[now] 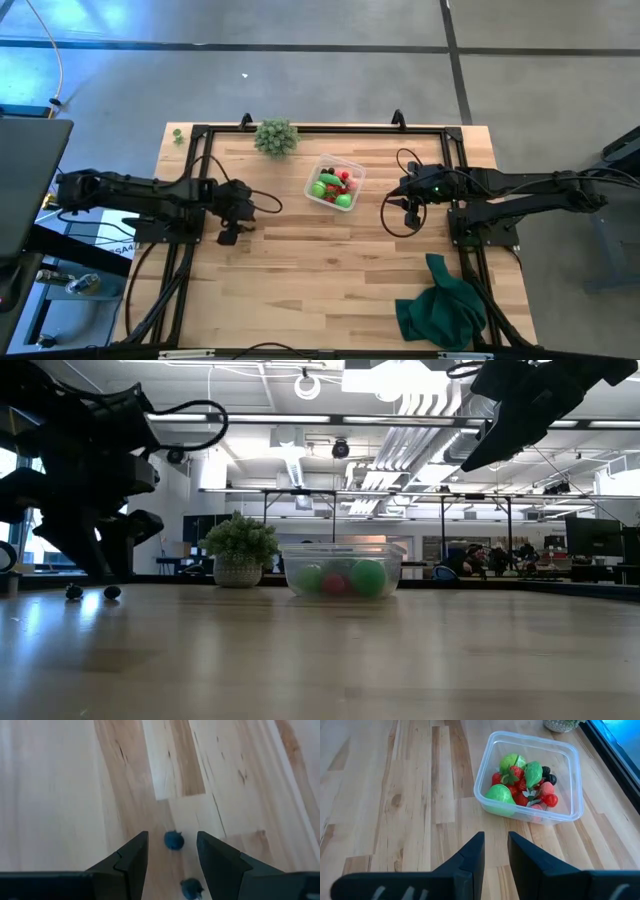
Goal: Pick and placing Produce into tupperware
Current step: Put the blueberry into the transparent container
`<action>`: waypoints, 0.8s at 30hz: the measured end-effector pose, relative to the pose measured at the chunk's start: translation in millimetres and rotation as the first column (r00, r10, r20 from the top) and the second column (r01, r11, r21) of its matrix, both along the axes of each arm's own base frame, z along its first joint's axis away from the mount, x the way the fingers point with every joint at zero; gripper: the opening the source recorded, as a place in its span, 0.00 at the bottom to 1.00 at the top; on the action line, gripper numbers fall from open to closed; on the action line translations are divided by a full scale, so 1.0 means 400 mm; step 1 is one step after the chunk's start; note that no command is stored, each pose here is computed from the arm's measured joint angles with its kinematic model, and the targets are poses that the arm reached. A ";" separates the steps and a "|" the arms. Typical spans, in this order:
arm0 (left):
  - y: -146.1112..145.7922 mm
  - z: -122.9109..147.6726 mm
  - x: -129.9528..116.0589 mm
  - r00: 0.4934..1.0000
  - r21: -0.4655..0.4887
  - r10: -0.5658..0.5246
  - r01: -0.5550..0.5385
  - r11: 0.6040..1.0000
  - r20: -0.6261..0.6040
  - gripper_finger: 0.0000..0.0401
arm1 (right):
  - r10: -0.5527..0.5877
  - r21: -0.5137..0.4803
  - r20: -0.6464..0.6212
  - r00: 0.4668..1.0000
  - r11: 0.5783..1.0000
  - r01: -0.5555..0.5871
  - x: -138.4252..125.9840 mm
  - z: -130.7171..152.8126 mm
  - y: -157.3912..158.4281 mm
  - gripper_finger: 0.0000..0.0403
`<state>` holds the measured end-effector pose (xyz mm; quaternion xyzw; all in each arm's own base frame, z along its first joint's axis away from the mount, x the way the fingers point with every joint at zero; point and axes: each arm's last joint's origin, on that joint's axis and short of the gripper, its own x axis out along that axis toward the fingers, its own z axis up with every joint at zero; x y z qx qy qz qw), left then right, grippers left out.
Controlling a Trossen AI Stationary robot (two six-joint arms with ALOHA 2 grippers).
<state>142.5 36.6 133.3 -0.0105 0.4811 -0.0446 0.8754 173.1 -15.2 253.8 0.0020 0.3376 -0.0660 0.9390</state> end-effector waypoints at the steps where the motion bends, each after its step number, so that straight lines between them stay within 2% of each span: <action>1: 0.000 -0.004 0.001 1.000 -0.002 -0.002 0.002 1.000 -0.011 0.40 | 0.000 0.000 0.000 1.000 1.000 0.000 0.000 0.000 0.000 0.19; 13: 0.002 -0.032 0.007 0.996 -0.017 -0.025 0.023 1.000 -0.089 0.40 | -0.002 -0.002 0.000 1.000 1.000 0.002 0.000 0.000 0.000 0.19; 24: 0.006 -0.036 0.022 0.997 -0.006 -0.050 0.049 0.999 -0.055 0.40 | -0.002 -0.002 0.000 1.000 1.000 0.002 0.000 0.000 0.000 0.19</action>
